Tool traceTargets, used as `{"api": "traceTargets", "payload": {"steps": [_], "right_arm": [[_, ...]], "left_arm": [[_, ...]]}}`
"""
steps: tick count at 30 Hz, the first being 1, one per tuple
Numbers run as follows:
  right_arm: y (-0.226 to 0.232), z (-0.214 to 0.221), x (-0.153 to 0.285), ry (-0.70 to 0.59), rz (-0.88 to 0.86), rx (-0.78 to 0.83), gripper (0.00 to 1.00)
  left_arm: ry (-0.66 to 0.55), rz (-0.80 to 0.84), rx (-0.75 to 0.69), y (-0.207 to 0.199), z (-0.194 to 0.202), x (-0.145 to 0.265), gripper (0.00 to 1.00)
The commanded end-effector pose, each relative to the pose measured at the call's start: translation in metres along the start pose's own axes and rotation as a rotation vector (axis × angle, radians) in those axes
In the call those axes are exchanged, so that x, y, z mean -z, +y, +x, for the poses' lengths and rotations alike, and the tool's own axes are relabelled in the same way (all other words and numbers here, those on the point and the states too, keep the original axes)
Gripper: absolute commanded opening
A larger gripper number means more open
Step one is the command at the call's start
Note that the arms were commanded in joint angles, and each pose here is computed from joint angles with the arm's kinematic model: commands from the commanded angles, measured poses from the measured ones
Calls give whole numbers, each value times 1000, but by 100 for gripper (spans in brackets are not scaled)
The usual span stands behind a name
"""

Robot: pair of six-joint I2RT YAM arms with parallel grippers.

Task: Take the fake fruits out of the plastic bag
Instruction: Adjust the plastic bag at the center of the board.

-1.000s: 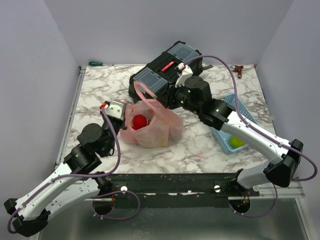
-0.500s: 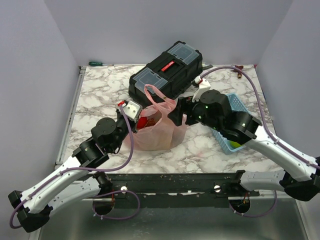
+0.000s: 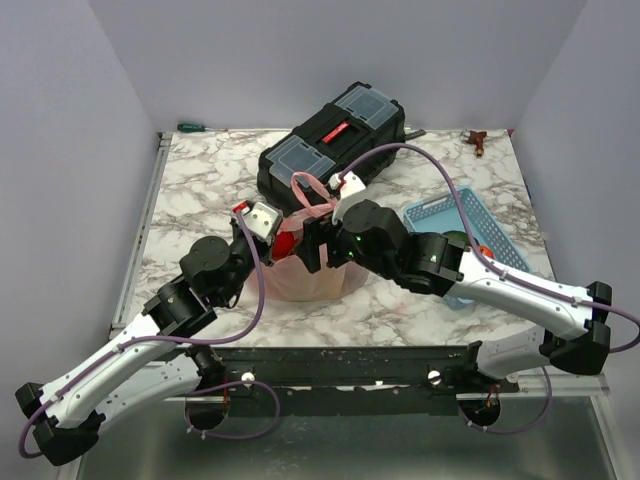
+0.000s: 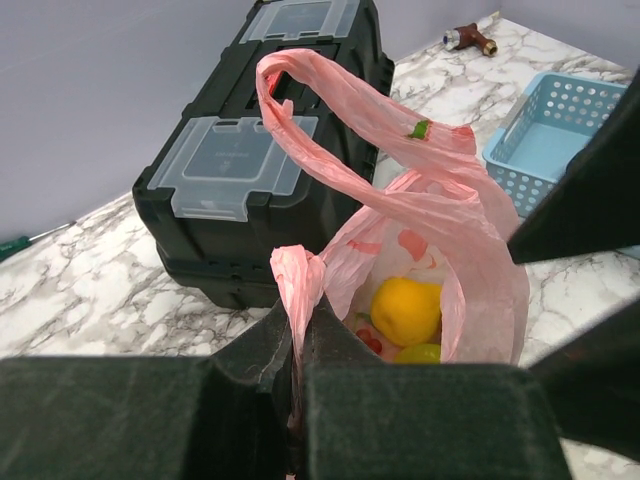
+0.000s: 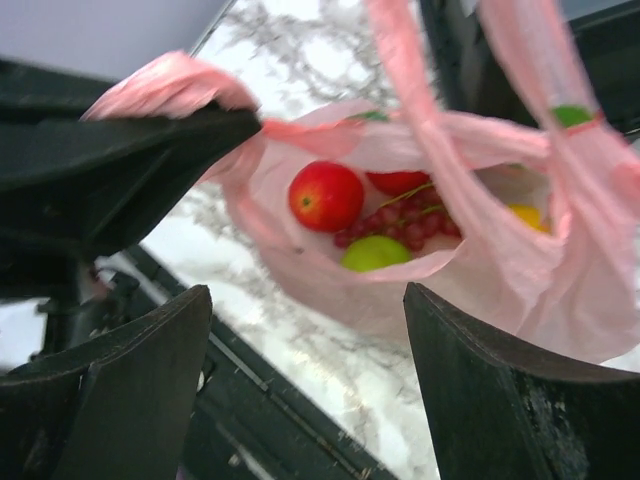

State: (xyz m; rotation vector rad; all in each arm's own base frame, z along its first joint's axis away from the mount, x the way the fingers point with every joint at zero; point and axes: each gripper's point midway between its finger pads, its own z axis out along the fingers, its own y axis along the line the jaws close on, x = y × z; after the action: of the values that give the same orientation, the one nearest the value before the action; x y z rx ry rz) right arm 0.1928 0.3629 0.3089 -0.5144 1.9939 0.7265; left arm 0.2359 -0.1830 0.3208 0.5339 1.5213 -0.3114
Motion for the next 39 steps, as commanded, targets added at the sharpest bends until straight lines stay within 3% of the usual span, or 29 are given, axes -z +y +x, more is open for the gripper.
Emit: {"api": "traceTargets", "payload": {"steps": [1,7,20,21,25,26,30,34,39], "right_arm": [[-18,-51,-2,-186,141,13,80],[-34,-65,-12,-233,273,45,78],[-36,-61,-70,-206,317,91,65],[-39,-58,-74,-199,335,96,62],[-47,-51,-69,-201,363,78,32],[-49,-53,-65,-215,362,73,29],[-60,-82,-48,-272,352,36,1],[-79,-118,-32,-317,277,-25,1],[-107,-158,1,-388,234,-37,1]], "left_arm": [[-37,-8,16,3,-12,3,0],[-43,-12,18,4,-14,4,0],[-45,-22,16,6,-14,5,0],[-44,-25,15,6,-13,5,0],[-48,-60,21,13,-15,6,0],[-50,-88,30,18,-16,7,0],[-64,-303,62,55,-18,16,0],[-86,-502,94,88,-19,34,0],[-155,-444,116,83,-26,39,0]]}}
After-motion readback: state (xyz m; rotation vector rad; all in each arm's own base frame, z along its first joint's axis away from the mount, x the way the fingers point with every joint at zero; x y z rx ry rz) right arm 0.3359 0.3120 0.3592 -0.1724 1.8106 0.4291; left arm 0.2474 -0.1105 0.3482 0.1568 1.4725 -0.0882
